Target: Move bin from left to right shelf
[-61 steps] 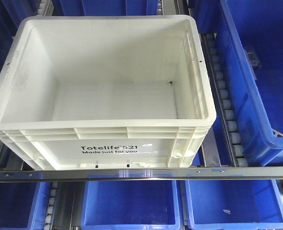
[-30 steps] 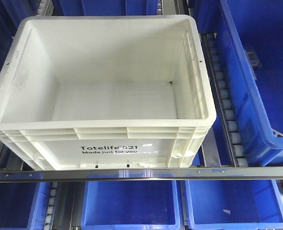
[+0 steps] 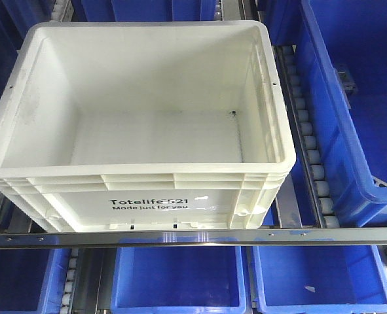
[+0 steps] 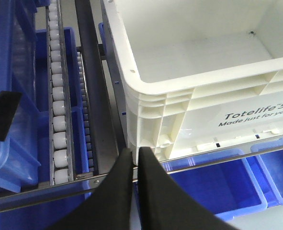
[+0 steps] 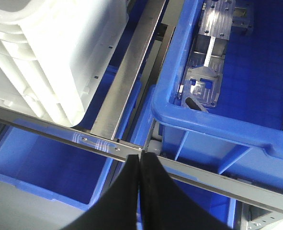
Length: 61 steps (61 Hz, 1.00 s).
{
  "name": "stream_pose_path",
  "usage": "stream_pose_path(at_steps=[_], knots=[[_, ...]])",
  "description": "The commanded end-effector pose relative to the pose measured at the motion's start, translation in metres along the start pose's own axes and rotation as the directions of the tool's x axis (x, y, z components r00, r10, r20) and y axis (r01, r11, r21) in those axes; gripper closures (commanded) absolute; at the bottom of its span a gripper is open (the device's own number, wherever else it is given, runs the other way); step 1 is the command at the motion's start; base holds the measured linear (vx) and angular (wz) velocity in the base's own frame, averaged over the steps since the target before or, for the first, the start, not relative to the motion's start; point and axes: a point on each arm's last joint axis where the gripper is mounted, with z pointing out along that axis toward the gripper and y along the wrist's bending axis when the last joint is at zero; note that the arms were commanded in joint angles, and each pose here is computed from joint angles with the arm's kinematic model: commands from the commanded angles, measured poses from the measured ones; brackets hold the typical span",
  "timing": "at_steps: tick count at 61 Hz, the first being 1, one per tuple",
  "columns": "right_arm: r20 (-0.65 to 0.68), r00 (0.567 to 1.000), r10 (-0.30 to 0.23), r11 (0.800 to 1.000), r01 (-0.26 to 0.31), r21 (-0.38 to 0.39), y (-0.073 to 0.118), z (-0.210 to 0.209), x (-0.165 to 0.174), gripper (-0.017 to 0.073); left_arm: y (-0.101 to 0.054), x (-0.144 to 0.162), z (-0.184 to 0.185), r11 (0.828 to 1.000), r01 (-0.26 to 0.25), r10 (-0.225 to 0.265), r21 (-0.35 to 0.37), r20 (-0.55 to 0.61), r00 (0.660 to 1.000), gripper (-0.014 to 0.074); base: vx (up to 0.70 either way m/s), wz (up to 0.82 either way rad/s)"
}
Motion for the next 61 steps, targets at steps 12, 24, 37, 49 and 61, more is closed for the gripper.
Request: stream_pose_path(at_steps=[12,24,37,49,61], knots=[[0.066,0.998,-0.013,1.000,0.012,0.009,-0.001,-0.004,-0.011,0.0568,0.000,-0.010,-0.002,1.000,0.003,-0.003,-0.004,0.055,0.998,0.0601,0.00,0.00],[0.066,0.998,-0.013,1.000,0.012,0.009,-0.001,-0.004,-0.011,0.0568,0.000,-0.010,-0.002,1.000,0.003,-0.003,-0.004,0.055,0.998,0.0601,0.00,0.00],[0.066,0.998,-0.012,1.000,0.012,0.009,-0.001,-0.004,-0.011,0.0568,0.002,0.001,0.001,0.999,0.001,0.004,-0.032,0.155,0.988,0.0601,0.00,0.00],[0.066,0.998,-0.010,1.000,0.009,0.007,-0.001,-0.004,-0.011,0.0568,0.003,0.034,0.033,0.993,0.059,-0.015,-0.099,0.395,0.918,0.0601,0.00,0.00],[0.066,0.998,-0.010,1.000,0.009,0.007,-0.001,-0.004,-0.011,0.0568,0.005,0.064,0.061,0.984,0.141,-0.061,-0.105,0.549,0.834,0.0601,0.00,0.00]])
